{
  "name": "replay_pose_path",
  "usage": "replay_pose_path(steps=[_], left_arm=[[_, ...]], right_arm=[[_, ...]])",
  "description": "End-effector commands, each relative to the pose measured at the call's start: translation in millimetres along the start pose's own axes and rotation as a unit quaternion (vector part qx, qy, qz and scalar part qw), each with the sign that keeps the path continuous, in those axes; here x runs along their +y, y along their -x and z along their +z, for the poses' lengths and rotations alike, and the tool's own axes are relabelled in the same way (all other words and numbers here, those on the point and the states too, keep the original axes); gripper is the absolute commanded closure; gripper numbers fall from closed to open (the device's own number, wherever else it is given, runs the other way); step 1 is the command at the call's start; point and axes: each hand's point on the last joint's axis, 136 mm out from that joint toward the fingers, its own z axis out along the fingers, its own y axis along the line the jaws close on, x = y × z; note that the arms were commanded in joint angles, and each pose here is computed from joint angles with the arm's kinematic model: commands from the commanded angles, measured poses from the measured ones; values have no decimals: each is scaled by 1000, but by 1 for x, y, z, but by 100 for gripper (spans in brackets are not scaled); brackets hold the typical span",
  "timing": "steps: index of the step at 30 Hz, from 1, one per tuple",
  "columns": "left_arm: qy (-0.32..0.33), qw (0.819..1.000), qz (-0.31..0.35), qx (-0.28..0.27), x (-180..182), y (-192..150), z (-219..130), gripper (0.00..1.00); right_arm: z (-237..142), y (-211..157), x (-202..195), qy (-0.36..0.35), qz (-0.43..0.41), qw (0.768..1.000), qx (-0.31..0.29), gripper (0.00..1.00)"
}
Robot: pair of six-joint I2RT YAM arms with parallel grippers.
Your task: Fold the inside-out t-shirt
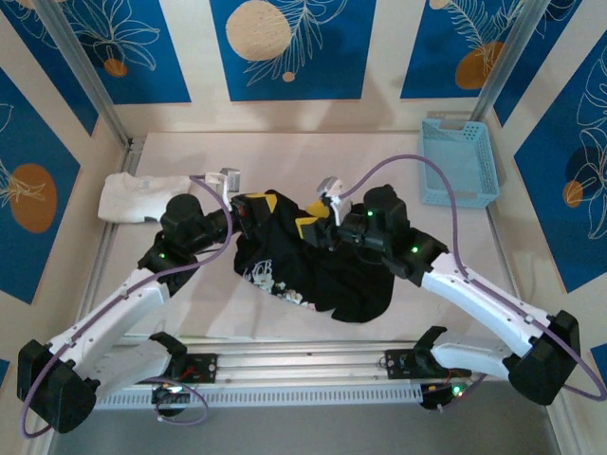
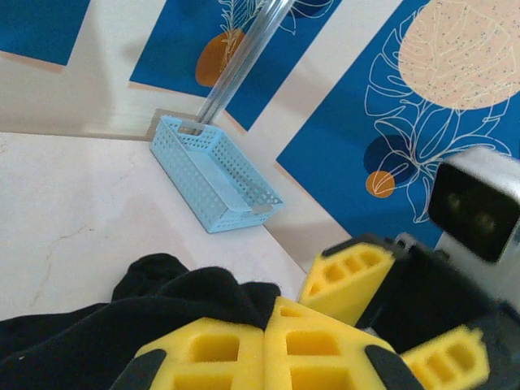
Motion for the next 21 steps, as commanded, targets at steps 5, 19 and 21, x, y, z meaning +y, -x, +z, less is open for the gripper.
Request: replay_pose_path(steps=[5,19,21], left_arm=[[-27,999,-2,-18,-12,10,-6,100],[-27,1000,-2,-16,-11,8,-6,100],[-26,1000,-1,-16,-10,8,-6,100]], right_arm=[[30,-31,-4,-39,-98,993,60,43],[38,-23,-22,-94,-115,988,44,49],[38,-24,-25,-102,-119,987,44,51]])
